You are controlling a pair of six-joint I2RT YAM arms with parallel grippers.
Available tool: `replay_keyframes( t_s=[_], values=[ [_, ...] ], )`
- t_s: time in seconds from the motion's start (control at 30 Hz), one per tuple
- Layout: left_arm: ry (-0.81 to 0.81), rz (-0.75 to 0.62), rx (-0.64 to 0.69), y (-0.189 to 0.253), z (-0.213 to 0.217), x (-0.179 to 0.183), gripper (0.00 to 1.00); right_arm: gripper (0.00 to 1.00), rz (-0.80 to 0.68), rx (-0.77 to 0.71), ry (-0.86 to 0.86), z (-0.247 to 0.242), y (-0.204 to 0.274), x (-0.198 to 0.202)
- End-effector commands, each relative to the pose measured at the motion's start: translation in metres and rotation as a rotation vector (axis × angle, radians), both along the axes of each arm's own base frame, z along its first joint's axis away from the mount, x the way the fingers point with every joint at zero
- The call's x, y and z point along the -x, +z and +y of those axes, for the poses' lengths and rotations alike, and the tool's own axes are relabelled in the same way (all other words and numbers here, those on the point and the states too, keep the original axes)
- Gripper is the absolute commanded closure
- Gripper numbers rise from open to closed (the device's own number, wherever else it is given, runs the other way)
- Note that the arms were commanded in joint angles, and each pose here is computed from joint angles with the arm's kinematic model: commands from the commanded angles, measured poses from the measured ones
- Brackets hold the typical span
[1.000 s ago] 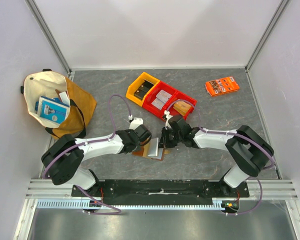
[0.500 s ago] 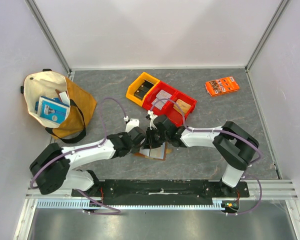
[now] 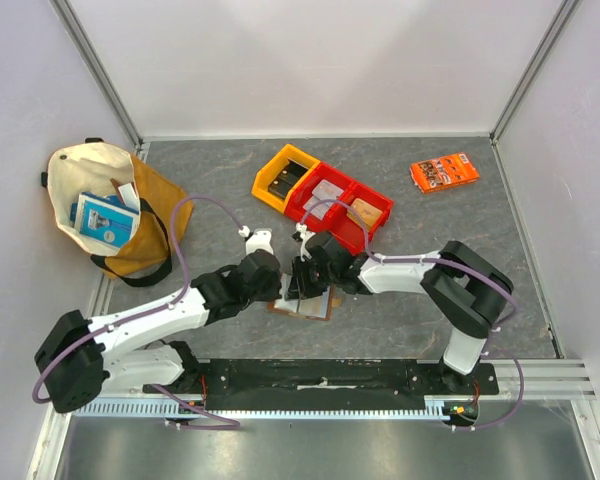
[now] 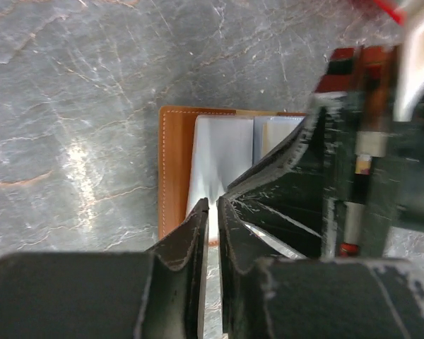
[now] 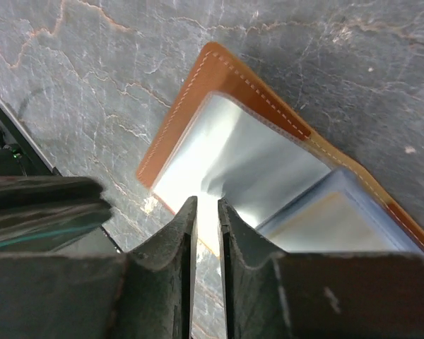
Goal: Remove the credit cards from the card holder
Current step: Open the card holder at the center of the board.
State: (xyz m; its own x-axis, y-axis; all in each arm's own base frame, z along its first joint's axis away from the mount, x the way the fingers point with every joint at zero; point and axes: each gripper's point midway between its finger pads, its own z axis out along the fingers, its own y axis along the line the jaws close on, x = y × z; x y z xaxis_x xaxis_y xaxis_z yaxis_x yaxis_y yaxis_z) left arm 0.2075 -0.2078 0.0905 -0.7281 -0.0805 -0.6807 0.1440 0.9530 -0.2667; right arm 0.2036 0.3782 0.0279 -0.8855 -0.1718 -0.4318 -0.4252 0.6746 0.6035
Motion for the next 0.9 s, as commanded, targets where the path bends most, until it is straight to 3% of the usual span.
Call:
replay_keyframes(
  t_s=[0.0, 0.2, 0.4, 0.7, 0.87],
  values=[
    [-0.022, 0.009, 0.055, -0.007, -0.023, -0.006, 0.87, 0.74, -0.137, -0.025, -0.038, -0.005, 0.049, -0.016],
    [-0.015, 0.038, 0.009, -0.023, -0.025, -0.010, 0.92, 0.63, -0.257, 0.111, -0.220, -0.055, 0.057, -0.036],
    [-0.006, 0.076, -0.034, -0.038, -0.019, -0.005, 0.93, 0.59, -0.235, 0.160, -0.251, -0.081, 0.040, -0.038],
    [0.021, 0.023, 0.012, -0.009, -0.011, -0.006, 0.89, 0.61, -0.201, -0.048, -0.083, -0.035, 0.056, -0.025],
    [-0.003, -0.003, 0.083, 0.014, -0.018, -0.004, 0.87, 0.64, -0.167, -0.080, -0.037, -0.012, 0.046, -0.028]
  ],
)
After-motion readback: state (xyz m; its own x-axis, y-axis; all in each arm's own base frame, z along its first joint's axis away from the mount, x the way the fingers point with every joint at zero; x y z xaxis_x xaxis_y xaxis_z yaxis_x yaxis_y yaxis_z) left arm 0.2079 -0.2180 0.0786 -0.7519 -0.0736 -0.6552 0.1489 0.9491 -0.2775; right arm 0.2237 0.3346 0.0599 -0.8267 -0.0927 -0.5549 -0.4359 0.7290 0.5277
